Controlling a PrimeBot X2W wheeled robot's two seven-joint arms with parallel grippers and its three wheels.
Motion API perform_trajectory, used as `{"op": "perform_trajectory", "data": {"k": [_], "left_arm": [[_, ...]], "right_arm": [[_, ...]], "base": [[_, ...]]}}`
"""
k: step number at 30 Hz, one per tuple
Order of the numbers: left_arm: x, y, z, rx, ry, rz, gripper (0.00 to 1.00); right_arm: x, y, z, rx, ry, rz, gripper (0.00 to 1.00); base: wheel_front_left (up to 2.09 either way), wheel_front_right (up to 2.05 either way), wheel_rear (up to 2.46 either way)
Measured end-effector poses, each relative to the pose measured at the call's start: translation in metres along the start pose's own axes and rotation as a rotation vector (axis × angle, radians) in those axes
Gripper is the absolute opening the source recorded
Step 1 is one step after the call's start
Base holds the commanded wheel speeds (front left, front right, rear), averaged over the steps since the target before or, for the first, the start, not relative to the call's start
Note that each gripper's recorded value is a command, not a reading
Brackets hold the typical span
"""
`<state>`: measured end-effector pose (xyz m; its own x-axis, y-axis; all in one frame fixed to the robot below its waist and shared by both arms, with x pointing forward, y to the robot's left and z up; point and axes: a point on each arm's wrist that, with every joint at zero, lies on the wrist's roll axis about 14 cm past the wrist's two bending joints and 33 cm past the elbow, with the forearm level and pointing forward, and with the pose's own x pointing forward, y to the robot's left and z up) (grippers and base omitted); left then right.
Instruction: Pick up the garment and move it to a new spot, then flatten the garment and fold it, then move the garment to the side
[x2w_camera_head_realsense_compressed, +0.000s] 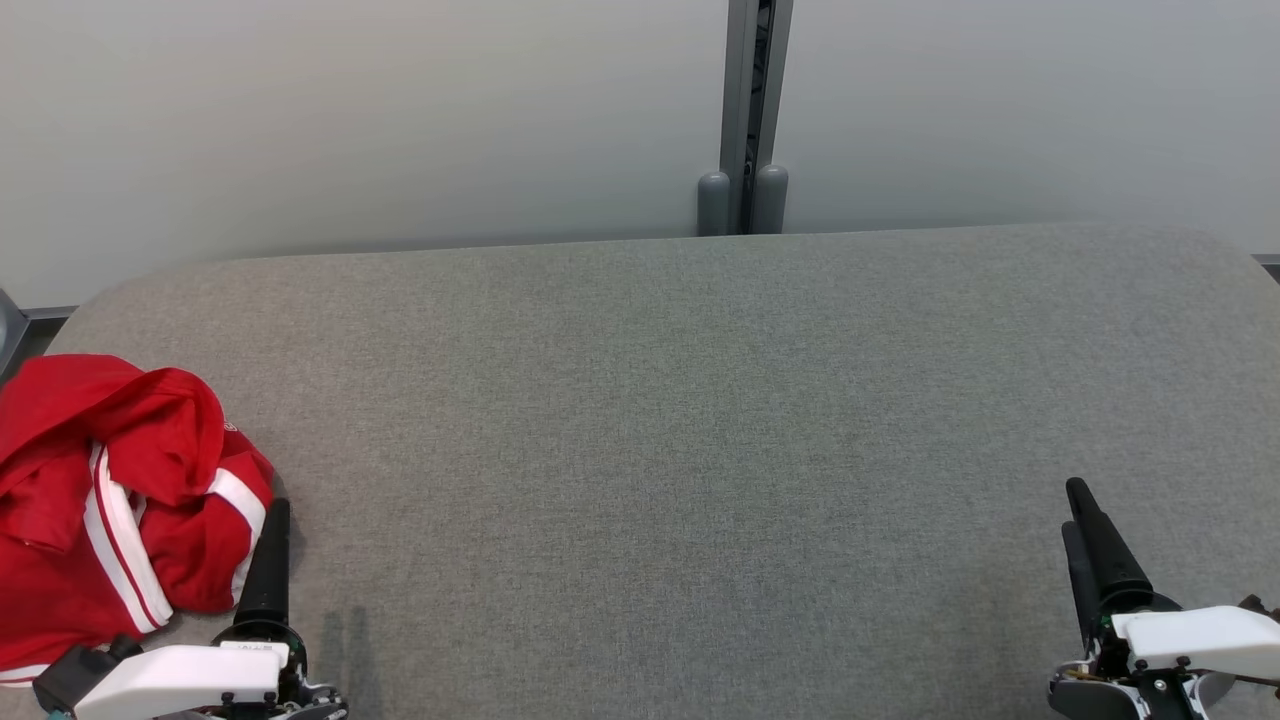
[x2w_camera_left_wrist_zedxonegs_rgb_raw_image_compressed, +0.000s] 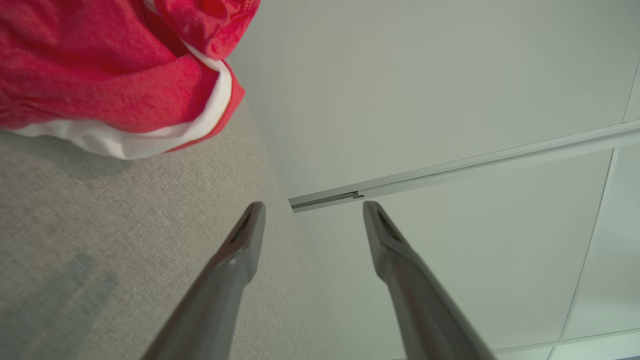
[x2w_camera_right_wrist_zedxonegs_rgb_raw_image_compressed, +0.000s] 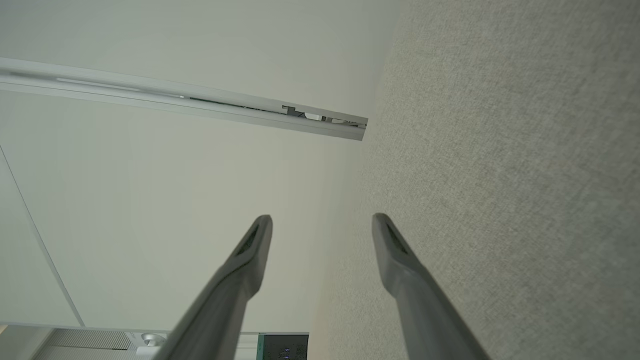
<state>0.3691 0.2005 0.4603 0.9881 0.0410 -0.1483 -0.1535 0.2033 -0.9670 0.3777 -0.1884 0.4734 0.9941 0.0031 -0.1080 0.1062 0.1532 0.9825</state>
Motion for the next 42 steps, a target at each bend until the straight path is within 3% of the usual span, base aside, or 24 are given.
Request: {"op": "perform_trajectory", "data": {"k": [11,42], "left_arm": [[-0.001,0.009,-0.002,0.243,-0.001,0.036,1.0],[-0.001,0.018,-0.001,0.743,-0.018,0.08,1.0]], "right_arm": [[0.002,-0.001,-0.004,-0.25,0.002,-0.003,1.0],[0.001,-0.008,-0.009,-0.727,0.01,-0.001,1.0]], "base": [[0.0,0.0,0.0],[0.0,0.0,0.0]]}}
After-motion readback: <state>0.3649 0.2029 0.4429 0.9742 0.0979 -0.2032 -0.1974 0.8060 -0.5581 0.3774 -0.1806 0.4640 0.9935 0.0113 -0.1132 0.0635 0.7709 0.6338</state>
